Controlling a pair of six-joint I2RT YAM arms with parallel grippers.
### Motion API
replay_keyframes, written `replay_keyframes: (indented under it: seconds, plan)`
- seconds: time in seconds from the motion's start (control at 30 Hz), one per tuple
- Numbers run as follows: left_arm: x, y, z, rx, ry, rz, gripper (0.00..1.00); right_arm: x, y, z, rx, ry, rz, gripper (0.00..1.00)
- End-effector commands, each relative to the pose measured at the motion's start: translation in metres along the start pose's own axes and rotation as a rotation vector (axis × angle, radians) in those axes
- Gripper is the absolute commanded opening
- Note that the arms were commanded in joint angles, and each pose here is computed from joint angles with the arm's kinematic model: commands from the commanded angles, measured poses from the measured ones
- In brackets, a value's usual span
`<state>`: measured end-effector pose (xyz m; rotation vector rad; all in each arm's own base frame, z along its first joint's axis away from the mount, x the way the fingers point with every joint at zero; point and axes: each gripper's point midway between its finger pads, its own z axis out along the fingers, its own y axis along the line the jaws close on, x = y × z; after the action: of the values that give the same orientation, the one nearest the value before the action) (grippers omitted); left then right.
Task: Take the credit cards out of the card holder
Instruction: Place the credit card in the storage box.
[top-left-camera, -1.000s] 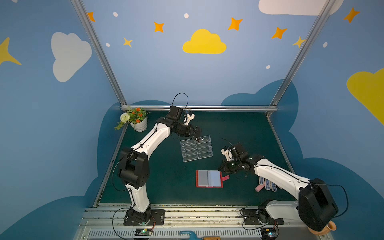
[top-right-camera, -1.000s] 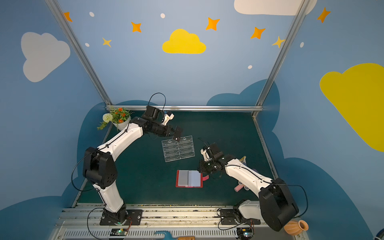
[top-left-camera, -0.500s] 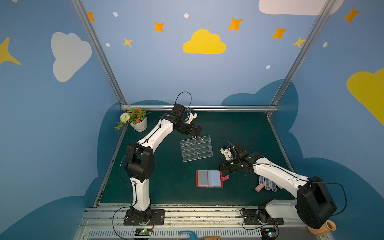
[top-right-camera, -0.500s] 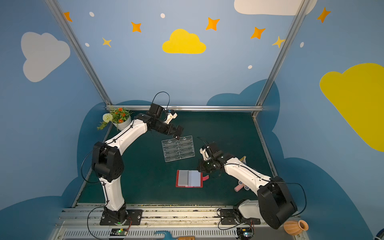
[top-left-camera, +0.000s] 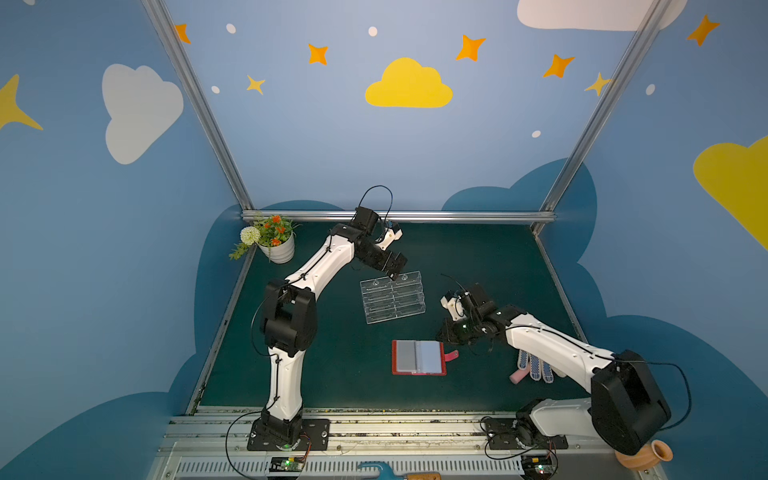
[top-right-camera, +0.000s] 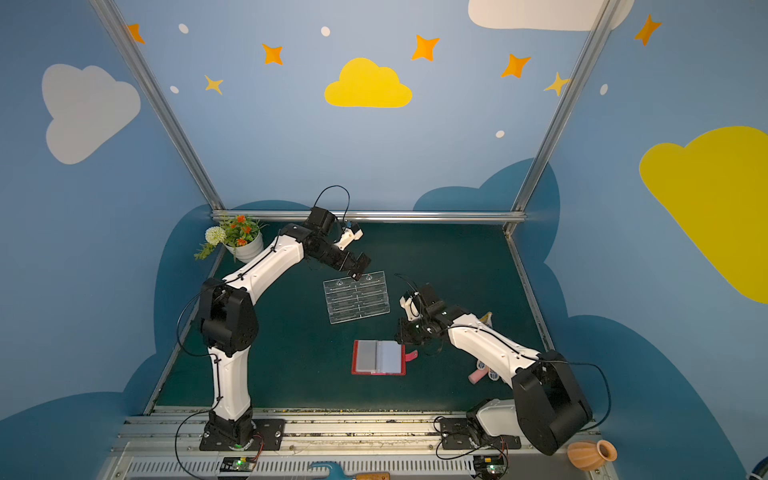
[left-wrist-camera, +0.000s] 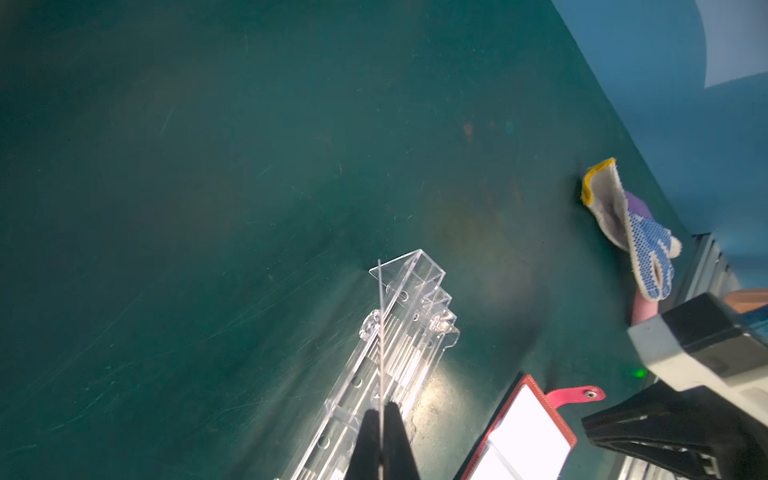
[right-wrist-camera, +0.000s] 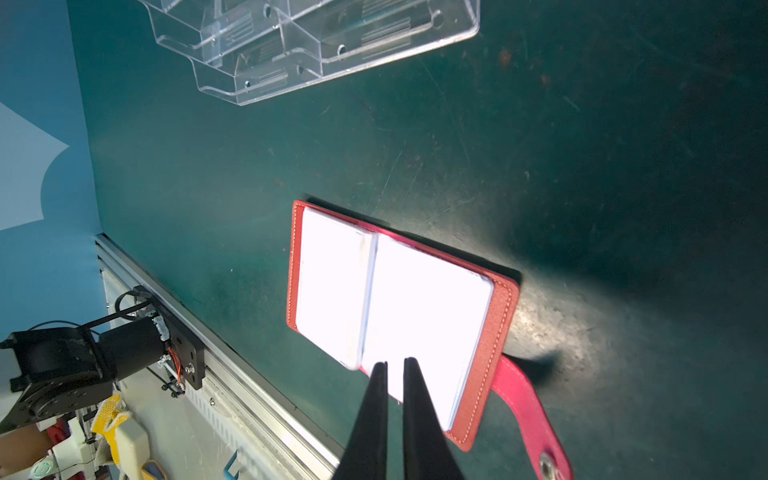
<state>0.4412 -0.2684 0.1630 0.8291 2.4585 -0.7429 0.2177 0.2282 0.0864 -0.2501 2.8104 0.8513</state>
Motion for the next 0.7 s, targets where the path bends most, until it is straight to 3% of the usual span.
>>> replay_keyframes:
  seconds: [0.0,0.67]
  plan:
    - [-0.002,-0.003,-0.002,0.001,0.016,0.064,0.04,-0.002,0.000,-0.001,-0.006,0.002,-0.002,0.08]
    - [0.017,-0.009,0.021,-0.012,0.105,0.174,0.04,0.000,-0.007,0.003,-0.017,0.007,0.019,0.08]
